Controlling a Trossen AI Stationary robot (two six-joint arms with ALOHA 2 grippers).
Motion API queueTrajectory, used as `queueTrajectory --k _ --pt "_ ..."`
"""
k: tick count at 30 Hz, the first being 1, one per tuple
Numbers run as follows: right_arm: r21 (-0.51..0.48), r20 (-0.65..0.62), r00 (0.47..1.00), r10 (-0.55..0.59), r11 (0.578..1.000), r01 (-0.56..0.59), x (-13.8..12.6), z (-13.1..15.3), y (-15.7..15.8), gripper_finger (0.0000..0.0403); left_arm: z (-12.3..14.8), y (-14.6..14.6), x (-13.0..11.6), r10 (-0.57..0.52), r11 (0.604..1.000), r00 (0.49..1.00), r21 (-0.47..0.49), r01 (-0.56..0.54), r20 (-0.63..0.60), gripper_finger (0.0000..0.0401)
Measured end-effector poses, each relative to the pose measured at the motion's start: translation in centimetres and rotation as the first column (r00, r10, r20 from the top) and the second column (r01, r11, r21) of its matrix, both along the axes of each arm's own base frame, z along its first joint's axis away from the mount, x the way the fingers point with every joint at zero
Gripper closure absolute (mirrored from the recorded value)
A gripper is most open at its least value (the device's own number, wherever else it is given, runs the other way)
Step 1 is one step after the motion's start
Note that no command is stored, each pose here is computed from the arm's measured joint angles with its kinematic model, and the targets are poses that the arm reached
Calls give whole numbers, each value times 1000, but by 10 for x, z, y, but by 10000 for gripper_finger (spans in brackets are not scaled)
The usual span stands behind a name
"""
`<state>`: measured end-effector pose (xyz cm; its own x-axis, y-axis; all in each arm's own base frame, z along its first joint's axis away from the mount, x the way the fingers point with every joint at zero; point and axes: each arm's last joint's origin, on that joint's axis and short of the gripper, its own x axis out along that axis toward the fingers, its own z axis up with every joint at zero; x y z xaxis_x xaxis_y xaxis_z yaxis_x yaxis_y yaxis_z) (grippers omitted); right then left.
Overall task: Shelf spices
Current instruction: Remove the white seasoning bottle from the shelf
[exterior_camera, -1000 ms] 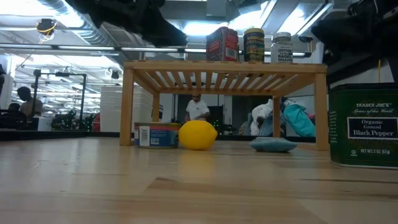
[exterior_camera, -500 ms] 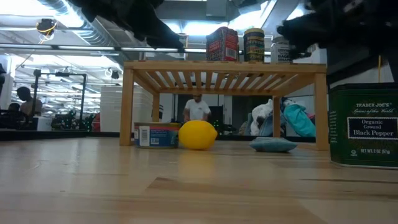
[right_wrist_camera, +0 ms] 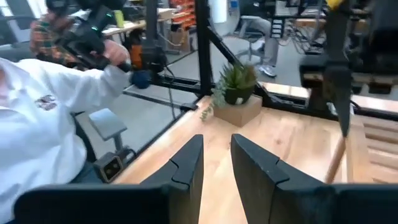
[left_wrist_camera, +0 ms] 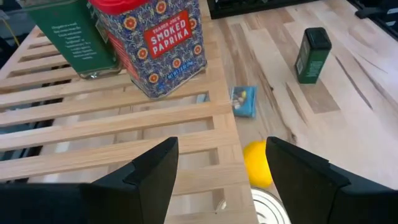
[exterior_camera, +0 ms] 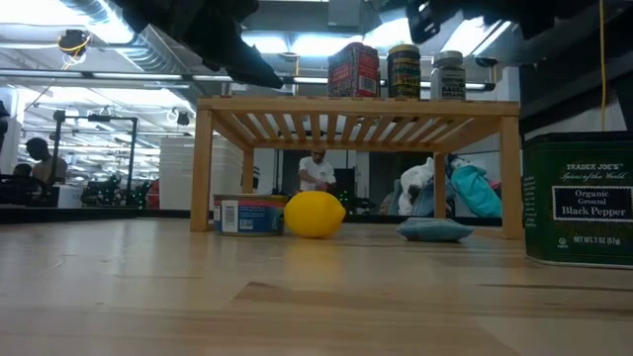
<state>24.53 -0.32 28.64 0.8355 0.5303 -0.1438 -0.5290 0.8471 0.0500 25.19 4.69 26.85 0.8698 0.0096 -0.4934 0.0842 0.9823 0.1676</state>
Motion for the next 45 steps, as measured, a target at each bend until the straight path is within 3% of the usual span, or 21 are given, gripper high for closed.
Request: queueTrajectory --k 6,12,17,24,30,35,41,45 --pt "-37 45 999 24 999 -23 -32 25 15 315 -1 0 0 -1 1000 1000 -1 1 -9 164" --pt "-163 96 985 -141 974 156 -92 43 32 315 -1 -1 0 -9 1000 1000 2 9 -12 164" --pt "-172 117 959 -258 946 275 -128 47 34 315 1 -1 1 -7 1000 1000 4 7 8 164" --pt "-247 -67 848 -526 832 497 -131 12 30 315 1 -1 1 -5 1000 1000 0 5 9 164" --pt "-291 -148 821 -551 818 497 -127 -14 31 315 1 -1 1 -5 1000 1000 -1 5 7 164" --pt "-308 -210 768 -605 786 536 -131 -39 28 315 -1 -1 0 -5 1000 1000 -4 5 -11 164" --pt "-268 -177 760 -626 773 575 -135 -50 26 315 -2 -1 -1 -5 1000 1000 -6 5 -22 164" --pt "-220 -83 710 -700 707 672 -133 -42 24 315 -2 -1 -1 -5 1000 1000 -6 5 -22 164"
